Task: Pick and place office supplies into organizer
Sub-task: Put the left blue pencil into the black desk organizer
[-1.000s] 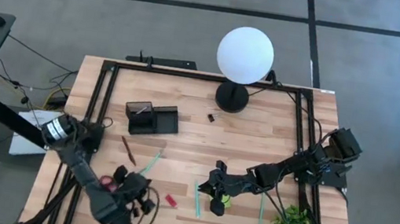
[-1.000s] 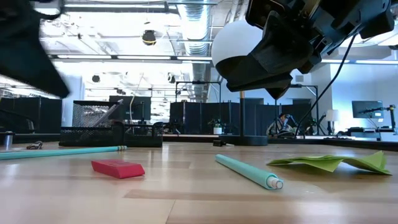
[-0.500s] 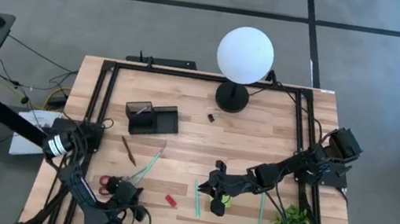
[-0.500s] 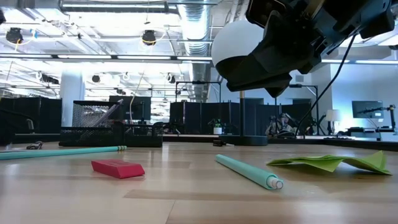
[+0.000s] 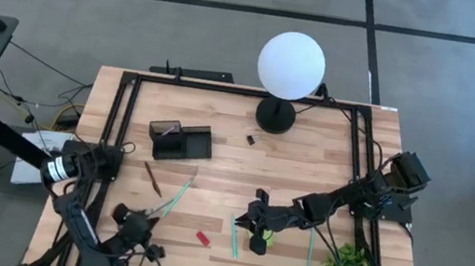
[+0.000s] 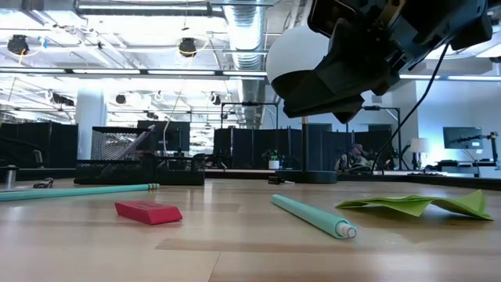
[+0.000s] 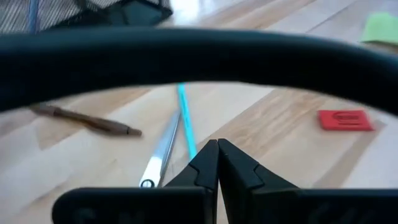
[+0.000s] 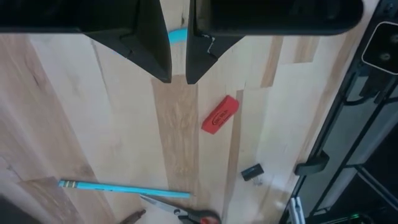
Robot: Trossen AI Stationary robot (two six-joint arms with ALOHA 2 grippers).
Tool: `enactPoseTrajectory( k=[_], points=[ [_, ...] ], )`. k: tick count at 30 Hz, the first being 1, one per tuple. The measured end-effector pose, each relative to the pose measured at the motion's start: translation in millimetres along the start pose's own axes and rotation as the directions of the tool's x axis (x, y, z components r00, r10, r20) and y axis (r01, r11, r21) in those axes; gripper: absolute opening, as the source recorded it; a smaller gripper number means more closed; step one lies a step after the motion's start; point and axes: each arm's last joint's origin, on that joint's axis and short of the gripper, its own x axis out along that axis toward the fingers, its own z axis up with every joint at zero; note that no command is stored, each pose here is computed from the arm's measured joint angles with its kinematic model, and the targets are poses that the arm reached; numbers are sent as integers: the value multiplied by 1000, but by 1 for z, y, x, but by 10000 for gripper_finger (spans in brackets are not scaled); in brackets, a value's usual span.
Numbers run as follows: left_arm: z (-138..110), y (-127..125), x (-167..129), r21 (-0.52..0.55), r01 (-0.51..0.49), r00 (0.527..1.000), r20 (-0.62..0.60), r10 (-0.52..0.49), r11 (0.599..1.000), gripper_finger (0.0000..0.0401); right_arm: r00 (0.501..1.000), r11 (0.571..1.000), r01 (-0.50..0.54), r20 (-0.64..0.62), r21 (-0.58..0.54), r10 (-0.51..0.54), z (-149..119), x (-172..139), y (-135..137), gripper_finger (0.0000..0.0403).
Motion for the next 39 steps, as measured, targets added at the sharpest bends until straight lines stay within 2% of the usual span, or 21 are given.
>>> enactPoseTrajectory(
  k=[4, 7, 10, 12, 15, 18, 24, 32, 39],
  points=[
    [-3, 3, -9, 26, 90, 991, 92, -92, 996, 0, 1000, 1000, -2, 1, 0, 2, 0, 0, 0, 43],
    [-3, 3, -14, 46, 184, 964, 187, -189, 982, 0, 1000, 1000, -3, 5, 2, 3, 0, 0, 0, 43],
    [-5, 1, -16, 37, 233, 948, 216, -236, 972, 0, 1000, 1000, -10, 20, 5, 10, 2, 0, 1, 43],
    [-6, 0, -14, 23, 211, 961, 176, -211, 977, 0, 999, 1000, -13, 29, 7, 13, 3, 0, 2, 43],
    [-8, -3, -8, 33, 123, 991, 46, -124, 992, 0, 999, 1000, -21, 47, 11, 21, 4, 0, 2, 43],
    [-6, -6, -2, 32, 61, 998, -19, -60, 998, 4, 997, 999, -29, 66, 15, 28, 6, 0, 3, 43],
    [1, -11, 13, 39, 22, 999, -35, -20, 999, 50, 997, 999, -29, 69, 15, 28, 7, 0, 3, 43],
    [-19, -1, 47, -89, 4, 995, -96, -12, 996, 141, 997, 999, -29, 68, 15, 28, 7, 0, 3, 43],
    [-25, 12, 57, -88, -24, 997, -74, 17, 996, 162, 998, 1000, -28, 65, 12, 27, 6, 0, 3, 43]
  ],
)
